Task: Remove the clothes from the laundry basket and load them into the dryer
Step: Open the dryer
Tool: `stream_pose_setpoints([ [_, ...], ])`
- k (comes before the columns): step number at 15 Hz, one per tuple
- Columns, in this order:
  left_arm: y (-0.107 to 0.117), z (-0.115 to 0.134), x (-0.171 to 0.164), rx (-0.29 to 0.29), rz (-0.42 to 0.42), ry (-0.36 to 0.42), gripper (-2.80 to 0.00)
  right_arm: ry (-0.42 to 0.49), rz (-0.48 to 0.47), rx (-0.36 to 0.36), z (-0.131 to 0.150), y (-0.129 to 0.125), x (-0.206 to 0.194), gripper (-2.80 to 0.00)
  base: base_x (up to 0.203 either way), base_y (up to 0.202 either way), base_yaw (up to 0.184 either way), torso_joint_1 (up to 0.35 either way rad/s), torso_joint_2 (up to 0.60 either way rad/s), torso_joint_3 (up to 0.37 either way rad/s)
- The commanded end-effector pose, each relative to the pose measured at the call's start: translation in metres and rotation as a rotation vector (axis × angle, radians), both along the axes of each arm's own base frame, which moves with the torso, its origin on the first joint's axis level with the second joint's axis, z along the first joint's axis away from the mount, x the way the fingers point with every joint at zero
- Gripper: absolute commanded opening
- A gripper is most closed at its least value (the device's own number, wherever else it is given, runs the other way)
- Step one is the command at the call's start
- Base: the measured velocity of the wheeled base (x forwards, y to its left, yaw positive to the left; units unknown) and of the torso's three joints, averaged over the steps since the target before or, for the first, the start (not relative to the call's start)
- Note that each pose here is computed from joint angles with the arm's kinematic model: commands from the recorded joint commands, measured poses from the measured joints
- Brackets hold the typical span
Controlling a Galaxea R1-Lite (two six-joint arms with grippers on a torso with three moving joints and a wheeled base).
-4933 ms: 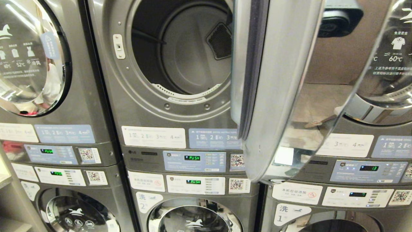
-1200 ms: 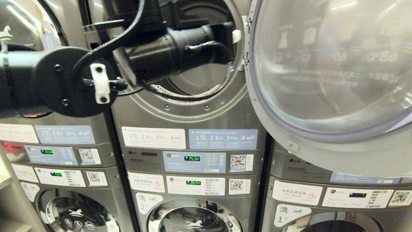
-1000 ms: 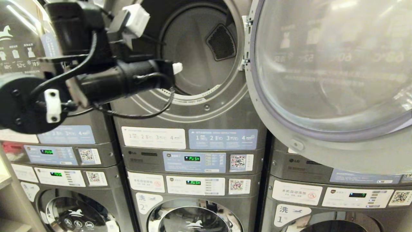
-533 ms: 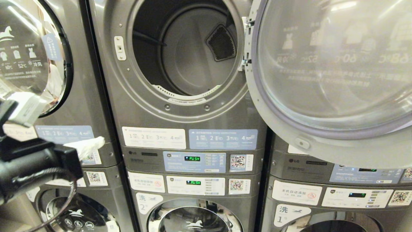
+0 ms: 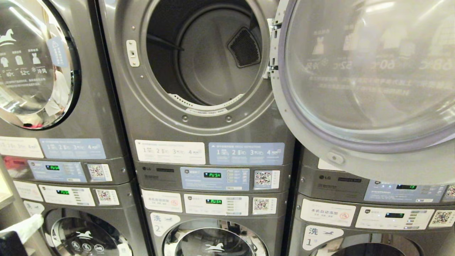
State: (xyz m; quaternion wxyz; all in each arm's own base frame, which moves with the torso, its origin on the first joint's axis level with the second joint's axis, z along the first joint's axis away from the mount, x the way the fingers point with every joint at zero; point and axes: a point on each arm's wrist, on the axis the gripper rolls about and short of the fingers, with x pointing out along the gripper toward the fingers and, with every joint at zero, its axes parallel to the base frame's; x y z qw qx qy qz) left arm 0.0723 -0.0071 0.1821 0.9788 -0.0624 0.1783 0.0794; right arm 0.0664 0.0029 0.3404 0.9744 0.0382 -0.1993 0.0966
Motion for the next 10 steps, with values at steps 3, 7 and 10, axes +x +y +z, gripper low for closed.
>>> stream_pose_setpoints([
  [3, 0.003, -0.011, -0.013, 0.006, 0.040, -0.022, -2.80, 0.032, -0.070, -0.025, 0.001, -0.002, 0.017, -2.80, 0.000, 0.000, 0.000, 0.000, 0.00, 0.000],
  [7, 0.002, -0.015, -0.017, 0.043, -0.038, -0.094, -2.80, 0.045, -0.081, -0.045, -0.004, -0.002, 0.018, -2.80, 0.000, 0.000, 0.000, 0.000, 0.00, 0.000],
  [10, 0.005, -0.031, -0.032, 0.103, -0.097, -0.112, -2.80, 0.108, -0.115, -0.068, -0.022, -0.003, 0.025, -2.80, 0.000, 0.000, 0.000, 0.000, 0.00, 0.000],
])
